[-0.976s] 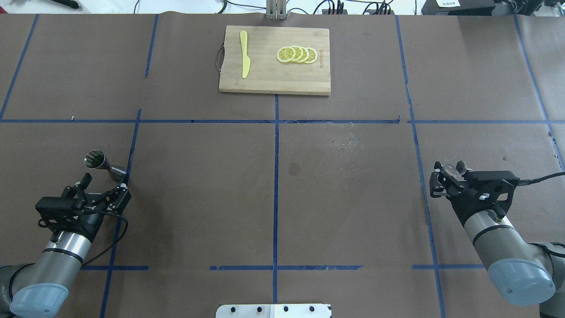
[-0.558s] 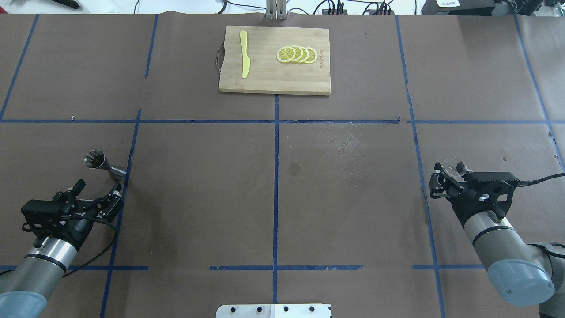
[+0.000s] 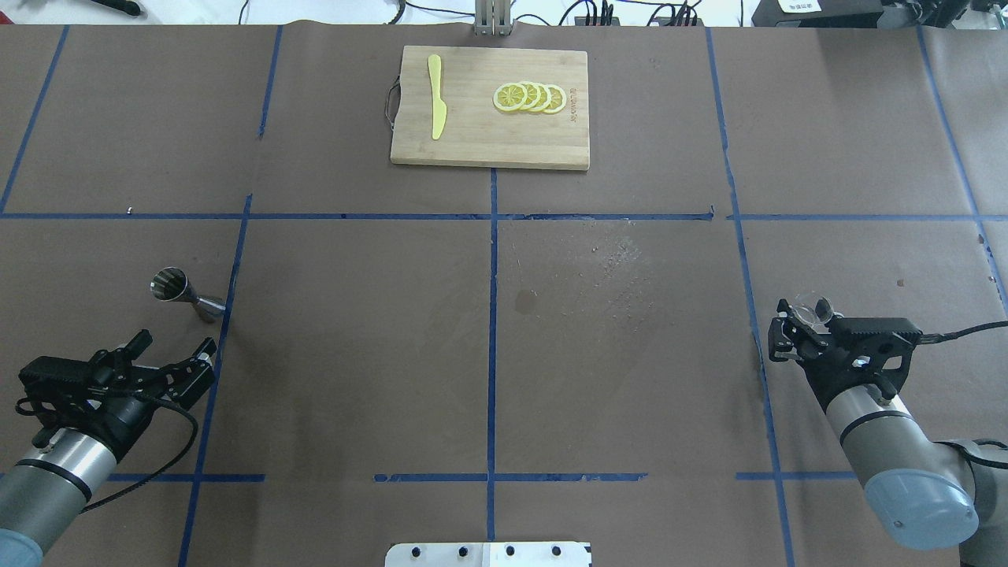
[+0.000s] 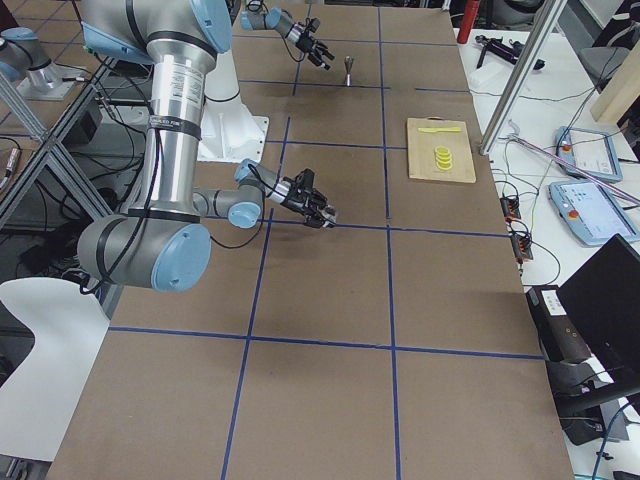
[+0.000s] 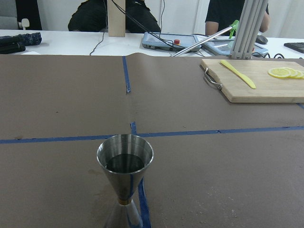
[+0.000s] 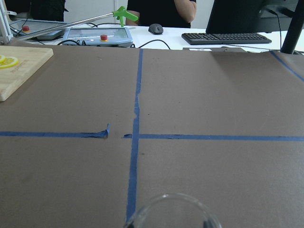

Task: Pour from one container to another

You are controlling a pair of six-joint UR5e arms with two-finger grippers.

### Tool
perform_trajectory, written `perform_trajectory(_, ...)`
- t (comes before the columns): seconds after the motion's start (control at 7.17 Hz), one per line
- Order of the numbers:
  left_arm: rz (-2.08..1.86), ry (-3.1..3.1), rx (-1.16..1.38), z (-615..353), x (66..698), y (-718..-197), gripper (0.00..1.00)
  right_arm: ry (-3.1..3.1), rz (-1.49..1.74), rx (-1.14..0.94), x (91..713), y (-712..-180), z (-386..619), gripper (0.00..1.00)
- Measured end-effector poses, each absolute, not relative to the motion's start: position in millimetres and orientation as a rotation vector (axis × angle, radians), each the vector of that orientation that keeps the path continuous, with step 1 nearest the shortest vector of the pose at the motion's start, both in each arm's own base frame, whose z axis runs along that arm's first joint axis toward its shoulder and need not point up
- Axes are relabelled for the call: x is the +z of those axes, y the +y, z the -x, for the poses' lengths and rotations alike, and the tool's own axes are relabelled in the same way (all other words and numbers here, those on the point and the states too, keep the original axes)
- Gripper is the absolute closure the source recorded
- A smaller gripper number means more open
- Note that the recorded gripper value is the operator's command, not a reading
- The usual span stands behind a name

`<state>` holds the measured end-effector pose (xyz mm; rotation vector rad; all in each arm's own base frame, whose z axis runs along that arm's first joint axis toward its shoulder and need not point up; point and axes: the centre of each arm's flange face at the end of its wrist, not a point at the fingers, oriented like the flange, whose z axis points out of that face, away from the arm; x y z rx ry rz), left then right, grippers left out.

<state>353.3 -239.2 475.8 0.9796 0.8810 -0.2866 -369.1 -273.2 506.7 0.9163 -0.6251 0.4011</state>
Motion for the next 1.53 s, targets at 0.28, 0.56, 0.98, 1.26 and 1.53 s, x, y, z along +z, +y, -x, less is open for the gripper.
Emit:
perform_trajectory(0.28, -0.962, 0.902, -0.275, -346.2, 466.9, -237.0, 0.0, -0.632, -0.901, 0.408, 515.7, -268.2, 376.9, 1.0)
perform_trajectory(0.56, -0.957, 0.911, -0.273, -342.4, 462.3, -236.3, 0.0, -0.635, -0.891, 0.407, 518.4, -265.9, 379.5, 0.77)
perform_trajectory(0.98, -0.956, 0.92, -0.277, -340.4, 457.7, -236.1, 0.0, -0.623, -0.888, 0.396, 526.5, -264.3, 381.6, 0.55)
perform_trajectory(1.26, -0.956, 0.922, -0.278, -340.0, 456.6, -236.1, 0.0, -0.614, -0.887, 0.387, 531.8, -263.0, 383.1, 0.32)
perform_trajectory(1.53, -0.956, 0.922, -0.278, -339.9, 456.2, -236.0, 0.0, -0.609, -0.89, 0.381, 533.5, -262.7, 383.5, 0.0)
